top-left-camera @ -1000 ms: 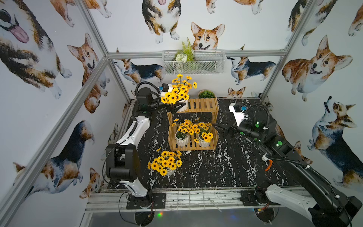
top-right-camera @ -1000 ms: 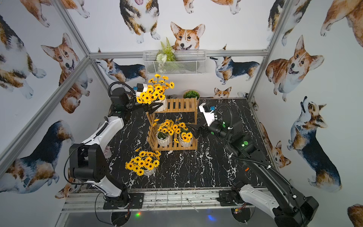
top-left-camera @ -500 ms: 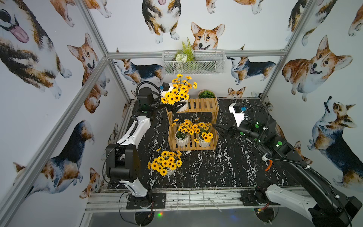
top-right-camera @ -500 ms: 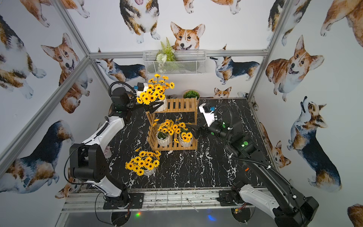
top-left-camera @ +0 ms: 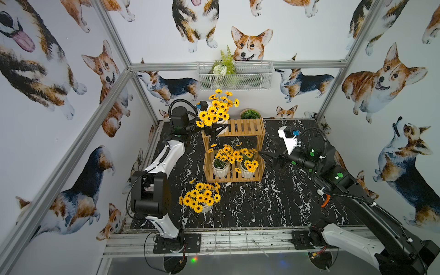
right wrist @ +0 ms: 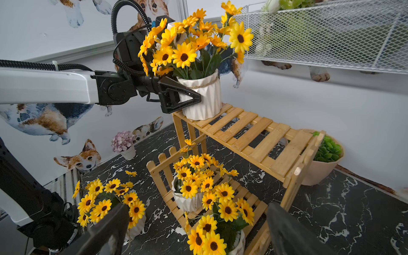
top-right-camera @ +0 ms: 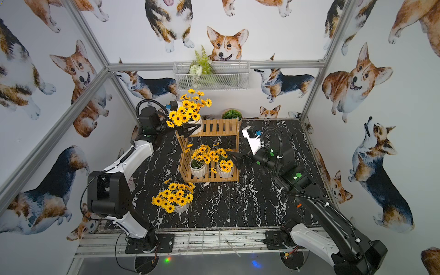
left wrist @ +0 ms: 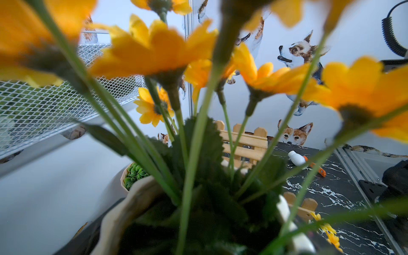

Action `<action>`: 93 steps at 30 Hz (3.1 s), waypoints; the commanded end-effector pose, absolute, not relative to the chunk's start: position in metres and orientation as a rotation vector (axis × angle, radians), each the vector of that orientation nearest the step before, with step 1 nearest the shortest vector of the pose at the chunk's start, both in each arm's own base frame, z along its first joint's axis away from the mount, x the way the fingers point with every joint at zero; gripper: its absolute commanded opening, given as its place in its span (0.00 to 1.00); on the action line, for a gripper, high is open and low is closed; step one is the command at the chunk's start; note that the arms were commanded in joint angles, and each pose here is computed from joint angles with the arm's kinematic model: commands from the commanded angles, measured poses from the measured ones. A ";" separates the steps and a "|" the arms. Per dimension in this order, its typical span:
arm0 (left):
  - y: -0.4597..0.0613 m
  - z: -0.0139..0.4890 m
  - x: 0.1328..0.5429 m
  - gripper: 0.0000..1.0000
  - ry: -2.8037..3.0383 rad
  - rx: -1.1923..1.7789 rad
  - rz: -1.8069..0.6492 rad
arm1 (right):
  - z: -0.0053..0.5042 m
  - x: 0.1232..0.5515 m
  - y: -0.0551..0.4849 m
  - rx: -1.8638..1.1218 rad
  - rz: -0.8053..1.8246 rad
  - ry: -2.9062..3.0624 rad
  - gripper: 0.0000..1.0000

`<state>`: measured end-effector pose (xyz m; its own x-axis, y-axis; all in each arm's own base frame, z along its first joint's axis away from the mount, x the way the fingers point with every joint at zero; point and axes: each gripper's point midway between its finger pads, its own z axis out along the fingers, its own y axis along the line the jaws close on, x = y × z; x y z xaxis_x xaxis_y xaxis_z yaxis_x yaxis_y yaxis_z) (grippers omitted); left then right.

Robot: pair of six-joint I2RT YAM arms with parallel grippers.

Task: Take the sunflower pots off the shelves
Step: Pick up the sunflower pot from the shelf.

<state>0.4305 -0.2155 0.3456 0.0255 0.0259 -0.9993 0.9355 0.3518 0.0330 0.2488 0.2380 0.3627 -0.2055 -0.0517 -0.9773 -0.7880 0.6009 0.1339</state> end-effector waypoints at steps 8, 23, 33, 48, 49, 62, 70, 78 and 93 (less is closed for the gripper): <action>-0.216 0.348 0.432 0.93 1.333 0.972 -0.877 | 0.363 0.248 0.237 -0.707 0.785 1.655 1.00; -0.216 0.333 0.427 0.28 1.353 1.016 -0.858 | 0.363 0.246 0.236 -0.707 0.786 1.654 1.00; -0.219 0.346 0.420 0.00 1.315 1.038 -0.913 | 0.364 0.245 0.235 -0.705 0.785 1.652 1.00; -0.220 0.404 0.399 0.00 1.152 1.042 -0.953 | 0.364 0.244 0.233 -0.694 0.783 1.648 1.00; -0.220 0.407 0.396 0.00 1.142 1.046 -0.955 | 0.364 0.244 0.233 -0.692 0.782 1.648 1.00; -0.219 0.421 0.368 0.00 1.105 1.070 -0.967 | 0.363 0.246 0.219 -0.627 0.726 1.667 1.00; -0.220 0.411 0.345 0.00 1.126 1.100 -0.951 | 0.357 0.249 0.205 -0.557 0.669 1.703 1.00; -0.228 0.399 0.318 0.00 1.158 1.150 -0.941 | 0.347 0.256 0.193 -0.481 0.609 1.760 1.00; -0.262 0.362 0.273 0.00 1.187 1.186 -0.887 | 0.337 0.267 0.175 -0.355 0.530 1.821 1.00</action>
